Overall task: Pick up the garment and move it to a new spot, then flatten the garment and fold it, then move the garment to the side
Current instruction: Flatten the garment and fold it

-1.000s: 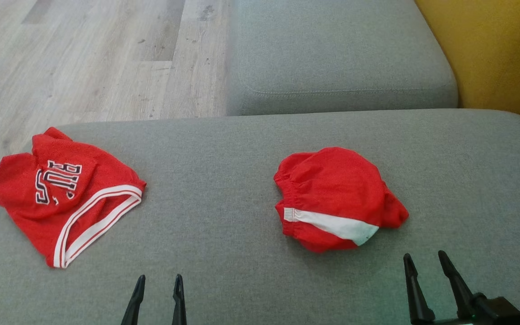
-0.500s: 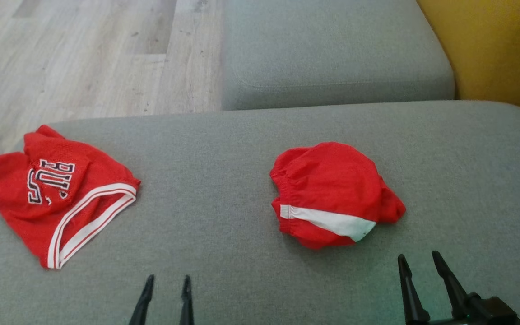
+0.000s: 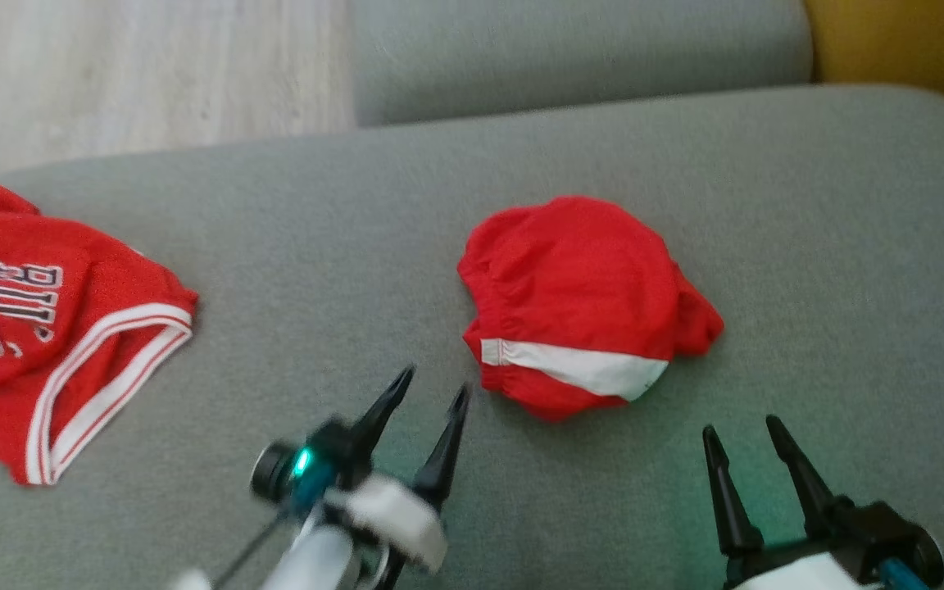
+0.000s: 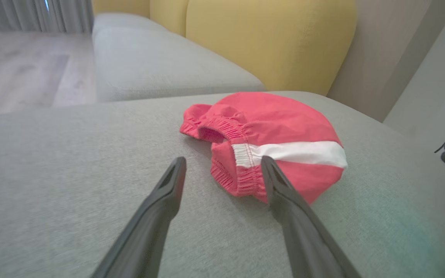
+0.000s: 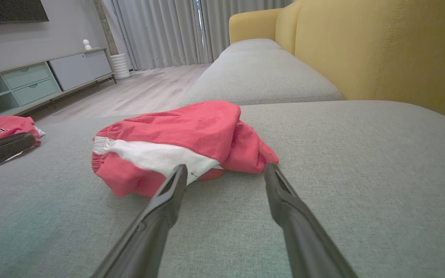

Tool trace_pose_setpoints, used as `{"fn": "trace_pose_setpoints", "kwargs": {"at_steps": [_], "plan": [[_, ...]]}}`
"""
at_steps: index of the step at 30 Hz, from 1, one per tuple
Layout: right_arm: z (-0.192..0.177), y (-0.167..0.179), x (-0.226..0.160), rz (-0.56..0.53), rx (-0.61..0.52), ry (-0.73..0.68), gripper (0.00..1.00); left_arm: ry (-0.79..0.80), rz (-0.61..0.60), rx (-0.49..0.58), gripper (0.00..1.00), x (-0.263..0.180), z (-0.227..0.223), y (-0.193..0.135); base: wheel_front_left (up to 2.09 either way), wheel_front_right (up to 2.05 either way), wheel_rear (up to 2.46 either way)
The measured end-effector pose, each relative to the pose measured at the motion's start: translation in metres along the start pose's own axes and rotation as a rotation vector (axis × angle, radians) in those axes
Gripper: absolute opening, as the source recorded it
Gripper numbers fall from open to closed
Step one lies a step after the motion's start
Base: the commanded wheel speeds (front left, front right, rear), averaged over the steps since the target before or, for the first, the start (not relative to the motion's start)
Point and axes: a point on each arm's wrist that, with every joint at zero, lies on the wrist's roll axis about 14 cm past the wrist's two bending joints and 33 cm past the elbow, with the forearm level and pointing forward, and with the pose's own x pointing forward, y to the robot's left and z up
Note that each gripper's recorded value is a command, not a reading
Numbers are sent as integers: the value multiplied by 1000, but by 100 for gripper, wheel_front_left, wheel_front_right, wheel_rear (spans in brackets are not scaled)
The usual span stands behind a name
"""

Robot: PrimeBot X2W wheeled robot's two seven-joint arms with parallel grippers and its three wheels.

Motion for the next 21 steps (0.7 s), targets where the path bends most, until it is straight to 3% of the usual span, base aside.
{"fn": "trace_pose_setpoints", "kwargs": {"at_steps": [6,10,21], "plan": [[2,-11,12,-22,-11,3,100,152,-154,-69,100,34,-16,-28,0,0,0],[-1,-19,10,-47,-13,14,100,209,-181,-74,100,44,-29,-32,0,0,0],[-1,-32,2,-89,-22,16,100,192,-243,-54,100,56,-32,-46,0,0,0]]}}
